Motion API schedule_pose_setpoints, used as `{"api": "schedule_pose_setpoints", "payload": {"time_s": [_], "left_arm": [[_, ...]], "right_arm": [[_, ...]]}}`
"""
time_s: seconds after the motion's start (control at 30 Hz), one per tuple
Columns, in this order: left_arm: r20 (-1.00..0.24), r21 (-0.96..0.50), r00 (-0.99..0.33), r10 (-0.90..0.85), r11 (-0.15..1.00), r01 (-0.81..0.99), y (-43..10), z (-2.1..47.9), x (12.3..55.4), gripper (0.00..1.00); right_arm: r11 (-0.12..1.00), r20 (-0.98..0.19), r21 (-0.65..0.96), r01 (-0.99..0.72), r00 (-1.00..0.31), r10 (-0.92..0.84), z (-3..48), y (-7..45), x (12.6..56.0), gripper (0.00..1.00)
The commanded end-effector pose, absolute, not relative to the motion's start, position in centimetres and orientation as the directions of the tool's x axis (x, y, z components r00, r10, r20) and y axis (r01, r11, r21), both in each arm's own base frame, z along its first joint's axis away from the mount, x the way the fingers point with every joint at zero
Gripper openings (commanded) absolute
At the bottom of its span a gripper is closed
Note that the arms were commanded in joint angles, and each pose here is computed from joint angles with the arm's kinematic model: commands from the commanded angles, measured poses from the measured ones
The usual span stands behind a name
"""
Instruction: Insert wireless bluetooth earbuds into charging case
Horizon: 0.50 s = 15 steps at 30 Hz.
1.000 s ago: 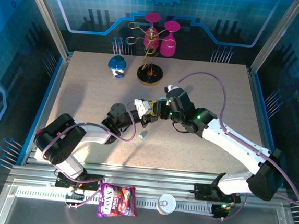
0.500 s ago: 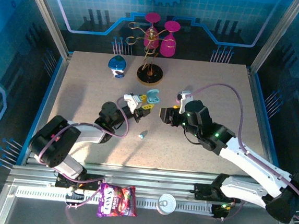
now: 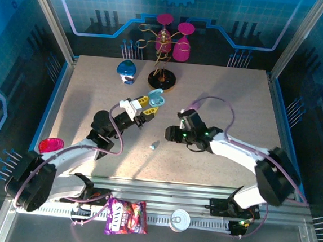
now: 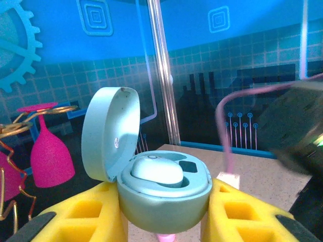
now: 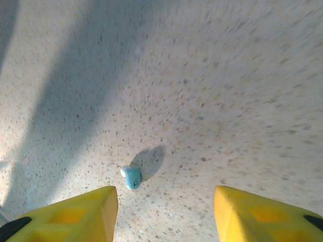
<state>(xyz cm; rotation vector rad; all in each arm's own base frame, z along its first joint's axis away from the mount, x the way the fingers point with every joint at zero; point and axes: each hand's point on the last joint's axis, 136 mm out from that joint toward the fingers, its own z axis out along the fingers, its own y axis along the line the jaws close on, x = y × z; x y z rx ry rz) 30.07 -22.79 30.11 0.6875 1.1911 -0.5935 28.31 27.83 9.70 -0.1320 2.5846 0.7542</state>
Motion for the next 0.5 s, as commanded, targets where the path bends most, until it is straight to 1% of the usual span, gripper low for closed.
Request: {"api": "schedule_pose_setpoints", "payload": {"time_s": [0.0, 0.17, 0.33, 0.47], "left_arm": [[-0.958, 0.199, 0.284, -0.02, 0.669, 0.716, -22.3, 30.6, 29.5, 0.29], [-0.952, 0.208, 0.304, -0.029, 0.669, 0.714, -21.9, 31.8, 28.6, 0.29], [-0.948, 0.219, 0.318, -0.027, 0.669, 0.711, -21.5, 32.6, 27.7, 0.29], [-0.945, 0.234, 0.328, -0.017, 0.664, 0.71, -21.4, 33.0, 27.2, 0.29]], "right_arm": [[0.773, -0.344, 0.568, -0.283, -0.935, -0.089, 9.7, 32.1, 27.3, 0.53], [0.785, -0.287, 0.479, -0.392, -0.916, -0.282, 6.7, 35.2, 26.7, 0.51], [0.815, -0.249, 0.306, -0.492, -0.868, -0.43, 4.3, 36.0, 26.6, 0.46], [0.805, -0.225, 0.21, -0.555, -0.828, -0.513, 3.3, 36.4, 26.4, 0.41]]}}
